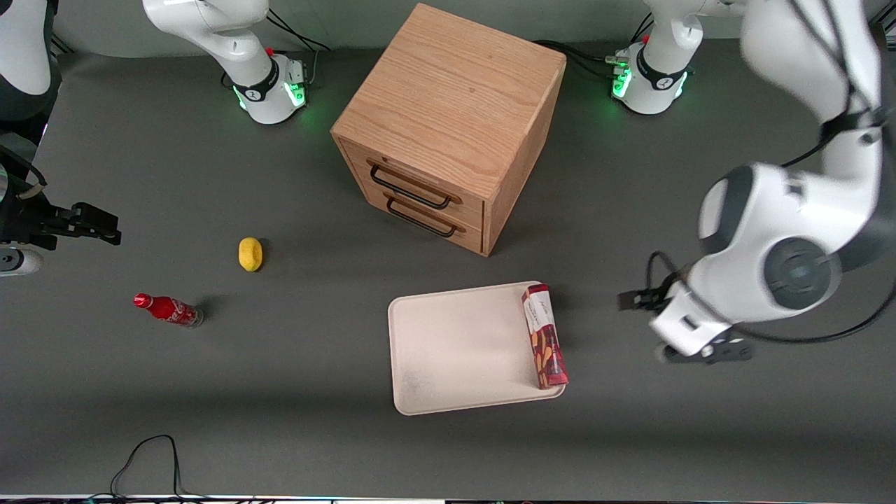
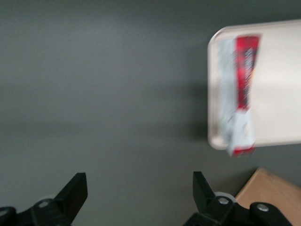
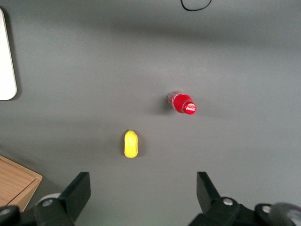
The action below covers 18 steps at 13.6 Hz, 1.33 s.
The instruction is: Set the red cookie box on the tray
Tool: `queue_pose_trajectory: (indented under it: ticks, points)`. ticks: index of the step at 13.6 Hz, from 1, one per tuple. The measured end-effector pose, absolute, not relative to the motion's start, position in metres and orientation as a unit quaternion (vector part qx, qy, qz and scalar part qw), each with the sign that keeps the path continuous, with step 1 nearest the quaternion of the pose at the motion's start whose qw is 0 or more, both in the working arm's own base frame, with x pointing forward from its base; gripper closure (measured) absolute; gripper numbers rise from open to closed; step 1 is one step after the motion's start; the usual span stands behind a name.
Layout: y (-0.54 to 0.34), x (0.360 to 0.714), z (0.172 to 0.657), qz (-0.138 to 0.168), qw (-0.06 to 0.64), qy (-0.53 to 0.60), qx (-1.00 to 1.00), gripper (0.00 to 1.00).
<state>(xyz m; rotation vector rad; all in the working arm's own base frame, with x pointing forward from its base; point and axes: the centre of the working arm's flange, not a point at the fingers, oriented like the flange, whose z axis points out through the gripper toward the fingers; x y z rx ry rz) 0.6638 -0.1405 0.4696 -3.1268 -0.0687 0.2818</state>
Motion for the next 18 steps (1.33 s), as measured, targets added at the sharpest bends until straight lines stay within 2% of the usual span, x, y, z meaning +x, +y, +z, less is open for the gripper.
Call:
queue_pose_trajectory:
  ticks: [2,4,9,15,18]
  points:
    - [-0.094,0.644,0.506,0.106,0.003,-0.03,-0.994,0.0]
    - [-0.058,0.627,0.531,0.109,0.007,-0.044,-0.993,0.0]
    - [-0.023,0.58,0.553,0.108,0.03,-0.057,-0.992,0.0]
    - [-0.01,0.571,0.554,0.108,0.034,-0.068,-0.991,0.0]
    - [0.008,0.573,0.554,0.104,0.01,-0.072,-0.992,0.0]
